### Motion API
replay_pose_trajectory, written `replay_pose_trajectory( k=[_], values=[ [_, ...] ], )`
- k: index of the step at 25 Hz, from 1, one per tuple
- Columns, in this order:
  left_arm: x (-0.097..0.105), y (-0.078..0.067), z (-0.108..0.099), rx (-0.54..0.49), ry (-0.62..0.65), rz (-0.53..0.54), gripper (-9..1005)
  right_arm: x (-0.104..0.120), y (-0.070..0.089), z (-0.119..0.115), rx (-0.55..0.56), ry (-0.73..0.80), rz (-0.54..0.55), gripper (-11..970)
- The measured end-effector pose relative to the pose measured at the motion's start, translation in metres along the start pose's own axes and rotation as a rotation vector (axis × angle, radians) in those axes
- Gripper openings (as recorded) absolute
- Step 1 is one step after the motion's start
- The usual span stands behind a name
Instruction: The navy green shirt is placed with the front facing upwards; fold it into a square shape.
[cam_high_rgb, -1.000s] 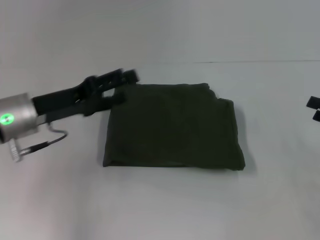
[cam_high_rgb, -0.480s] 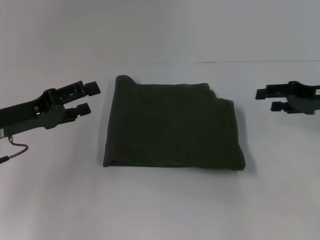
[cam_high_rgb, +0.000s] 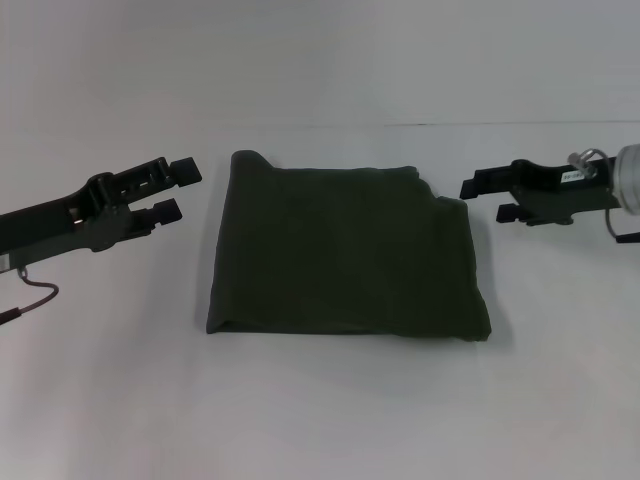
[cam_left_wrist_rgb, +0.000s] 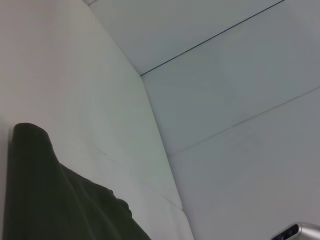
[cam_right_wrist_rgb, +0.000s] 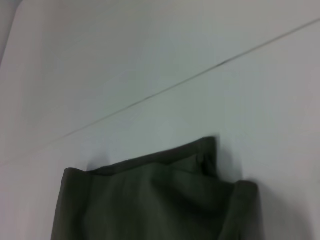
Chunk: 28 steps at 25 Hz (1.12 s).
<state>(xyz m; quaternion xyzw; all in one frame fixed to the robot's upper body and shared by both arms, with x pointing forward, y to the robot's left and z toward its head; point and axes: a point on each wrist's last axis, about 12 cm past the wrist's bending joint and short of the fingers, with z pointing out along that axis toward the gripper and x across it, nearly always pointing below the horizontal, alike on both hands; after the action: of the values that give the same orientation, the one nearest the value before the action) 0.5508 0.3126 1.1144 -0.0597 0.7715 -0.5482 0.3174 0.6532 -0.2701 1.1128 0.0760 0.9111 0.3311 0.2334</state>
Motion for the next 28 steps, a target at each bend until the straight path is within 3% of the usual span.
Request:
replay_pose_trajectory(
  k=[12, 22, 28],
  values=[
    [0.004, 0.004, 0.001, -0.008, -0.026, -0.001, 936, 0.012, 0.01, 0.033, 0.034, -0.098, 0.021, 760],
    [0.002, 0.007, 0.001, -0.027, -0.054, 0.005, 937, 0.019, 0.02, 0.044, -0.009, -0.103, 0.057, 760],
    [0.004, 0.01, 0.002, -0.033, -0.062, 0.005, 936, 0.017, 0.032, 0.052, -0.095, -0.251, -0.017, 760]
  ],
)
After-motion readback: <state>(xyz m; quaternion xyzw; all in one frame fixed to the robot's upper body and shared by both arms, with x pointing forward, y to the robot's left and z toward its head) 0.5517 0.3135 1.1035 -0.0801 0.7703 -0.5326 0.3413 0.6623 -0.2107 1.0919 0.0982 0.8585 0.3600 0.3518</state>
